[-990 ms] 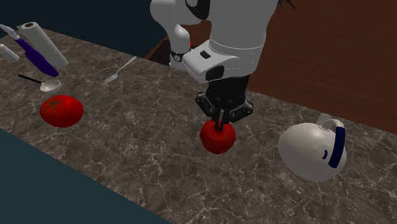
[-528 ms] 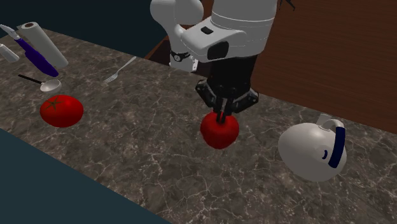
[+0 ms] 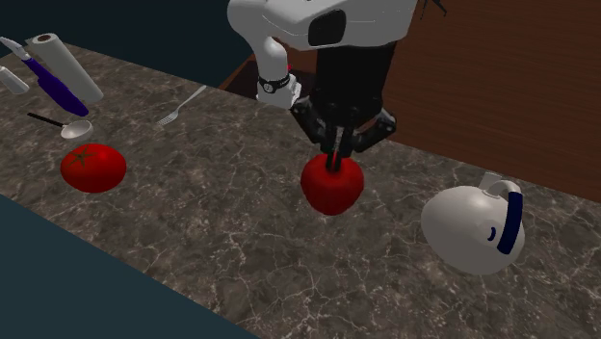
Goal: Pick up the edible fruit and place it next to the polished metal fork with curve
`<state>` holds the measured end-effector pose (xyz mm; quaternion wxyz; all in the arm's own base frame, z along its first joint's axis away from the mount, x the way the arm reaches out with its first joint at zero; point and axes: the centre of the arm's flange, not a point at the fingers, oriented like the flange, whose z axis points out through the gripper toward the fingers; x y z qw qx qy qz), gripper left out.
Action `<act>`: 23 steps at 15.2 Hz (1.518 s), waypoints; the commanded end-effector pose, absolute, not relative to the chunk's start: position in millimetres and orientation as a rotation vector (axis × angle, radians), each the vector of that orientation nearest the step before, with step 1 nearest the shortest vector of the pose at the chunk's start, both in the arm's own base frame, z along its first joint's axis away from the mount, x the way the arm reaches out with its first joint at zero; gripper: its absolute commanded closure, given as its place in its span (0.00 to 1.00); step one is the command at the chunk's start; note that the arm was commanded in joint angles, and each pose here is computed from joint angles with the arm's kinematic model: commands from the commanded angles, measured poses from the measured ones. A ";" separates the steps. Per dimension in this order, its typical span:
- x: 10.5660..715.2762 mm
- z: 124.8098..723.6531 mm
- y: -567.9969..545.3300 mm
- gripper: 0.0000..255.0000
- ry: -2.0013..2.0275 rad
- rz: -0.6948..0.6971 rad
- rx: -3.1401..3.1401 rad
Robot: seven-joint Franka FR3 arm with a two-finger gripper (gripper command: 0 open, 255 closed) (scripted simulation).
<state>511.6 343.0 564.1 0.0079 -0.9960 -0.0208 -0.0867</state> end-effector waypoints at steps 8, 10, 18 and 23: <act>491.9 566.6 231.9 1.00 -0.065 -0.271 -3.113; 487.5 566.7 205.9 1.00 -0.065 -0.271 -3.113; 469.6 567.1 101.8 1.00 -0.065 -0.271 -3.113; 458.4 567.4 36.8 1.00 -0.065 -0.271 -3.113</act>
